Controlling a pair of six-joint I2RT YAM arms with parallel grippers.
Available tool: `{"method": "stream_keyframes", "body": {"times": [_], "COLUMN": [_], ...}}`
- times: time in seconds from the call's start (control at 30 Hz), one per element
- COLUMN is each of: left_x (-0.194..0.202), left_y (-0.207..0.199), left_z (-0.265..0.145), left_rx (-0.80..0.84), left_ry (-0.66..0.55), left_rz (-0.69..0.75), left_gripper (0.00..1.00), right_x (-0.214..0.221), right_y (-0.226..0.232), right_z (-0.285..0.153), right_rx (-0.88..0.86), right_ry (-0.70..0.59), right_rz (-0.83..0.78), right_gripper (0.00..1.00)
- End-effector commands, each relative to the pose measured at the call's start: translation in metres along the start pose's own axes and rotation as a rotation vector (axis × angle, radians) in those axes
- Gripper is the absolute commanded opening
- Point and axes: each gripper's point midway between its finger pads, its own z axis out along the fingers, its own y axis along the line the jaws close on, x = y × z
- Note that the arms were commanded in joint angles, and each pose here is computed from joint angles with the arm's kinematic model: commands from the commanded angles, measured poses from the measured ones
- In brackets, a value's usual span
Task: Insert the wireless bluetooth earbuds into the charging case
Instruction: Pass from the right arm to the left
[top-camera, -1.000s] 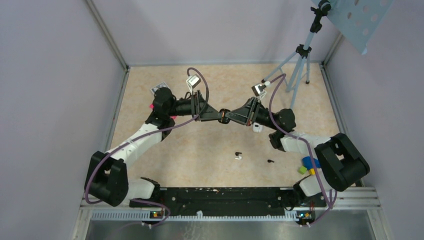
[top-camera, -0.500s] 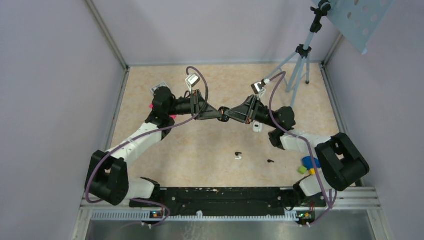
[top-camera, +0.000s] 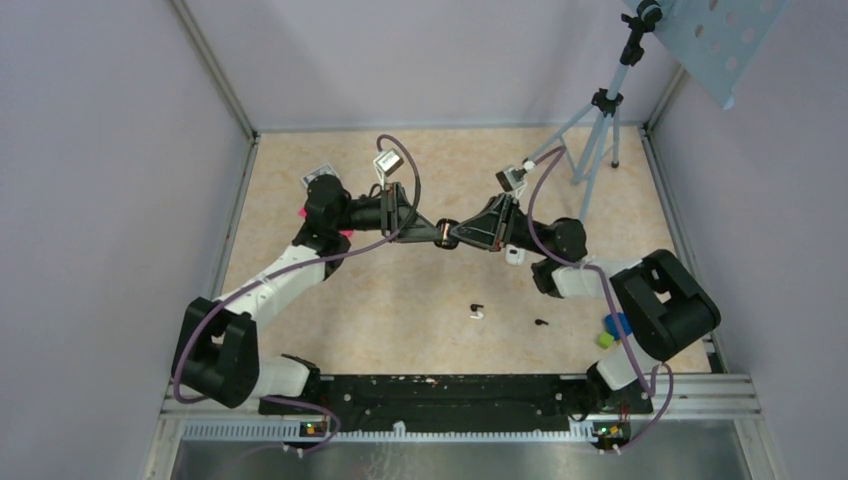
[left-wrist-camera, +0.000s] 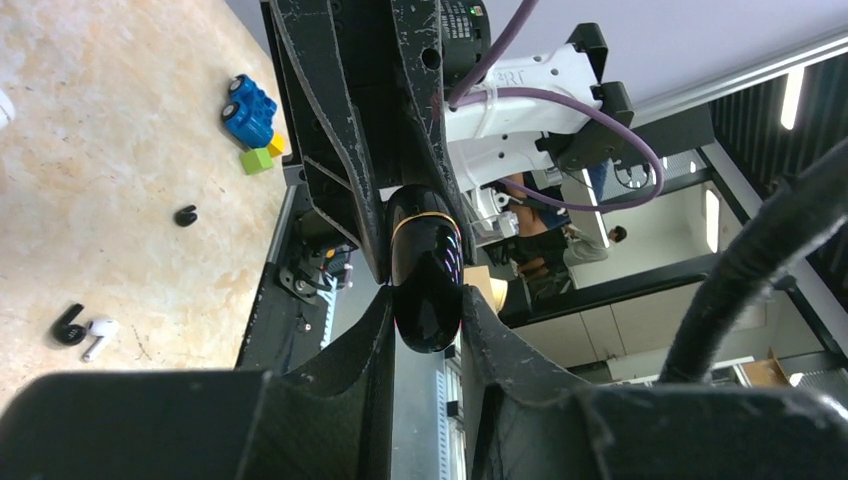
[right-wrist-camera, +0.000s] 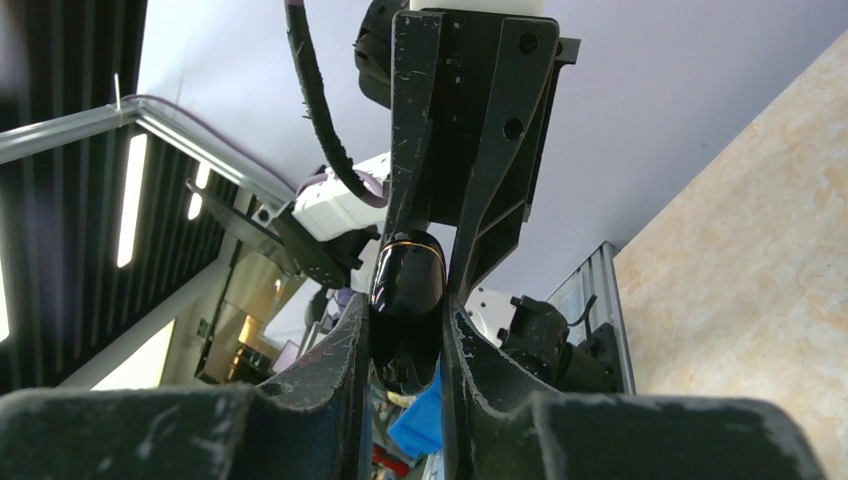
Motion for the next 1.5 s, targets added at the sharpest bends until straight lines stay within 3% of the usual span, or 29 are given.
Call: {"method": "stream_keyframes", "body": {"times": [0.0, 0.33, 0.43, 0.57, 0.77, 1.0, 1.1, 1.2, 1.3, 1.4, 1.47], "left_x": [-0.001, -0.007, -0.008, -0.014, -0.016, -0.017, -0.018, -0.021, -0.024, -0.025, -0.025], "left_y": [-0.034, -0.036, -0.036, -0.031, -0.014, 0.006, 0.014, 0.021, 0.029, 0.031, 0.03], "left_z": [0.0, -0.007, -0.008, -0.014, -0.019, -0.023, -0.024, -0.026, -0.027, -0.026, -0.025], "left_rx": [0.109, 0.127, 0.122, 0.083, 0.01, -0.065, -0.118, -0.173, -0.212, -0.206, -0.204], "left_ry": [-0.002, -0.048, -0.061, -0.091, -0.103, -0.112, -0.112, -0.138, -0.158, -0.155, -0.154], "left_rz": [0.16, 0.14, 0.134, 0.119, 0.1, 0.041, 0.027, 0.03, 0.022, 0.006, 0.009], "left_gripper": [0.0, 0.0, 0.0, 0.0, 0.0, 0.0, 0.0, 0.0, 0.0, 0.0, 0.0], "right_x": [0.022, 0.025, 0.023, 0.02, 0.013, 0.005, -0.001, -0.007, -0.011, -0.012, -0.013], "right_y": [0.018, 0.009, 0.005, -0.001, -0.012, -0.014, -0.025, -0.052, -0.05, -0.047, -0.042], "right_z": [-0.001, -0.002, -0.002, -0.004, -0.008, -0.007, -0.007, -0.015, -0.022, -0.025, -0.023], "right_rx": [-0.113, -0.097, -0.09, -0.068, -0.021, 0.03, 0.132, 0.343, 0.432, 0.47, 0.479], "right_ry": [0.117, 0.136, 0.129, 0.098, 0.051, 0.039, 0.024, -0.006, -0.051, -0.065, -0.061], "right_rz": [-0.117, -0.102, -0.091, -0.084, -0.079, -0.115, -0.151, -0.174, -0.234, -0.235, -0.246], "right_gripper": [0.0, 0.0, 0.25, 0.44, 0.57, 0.6, 0.61, 0.63, 0.72, 0.87, 0.89]}}
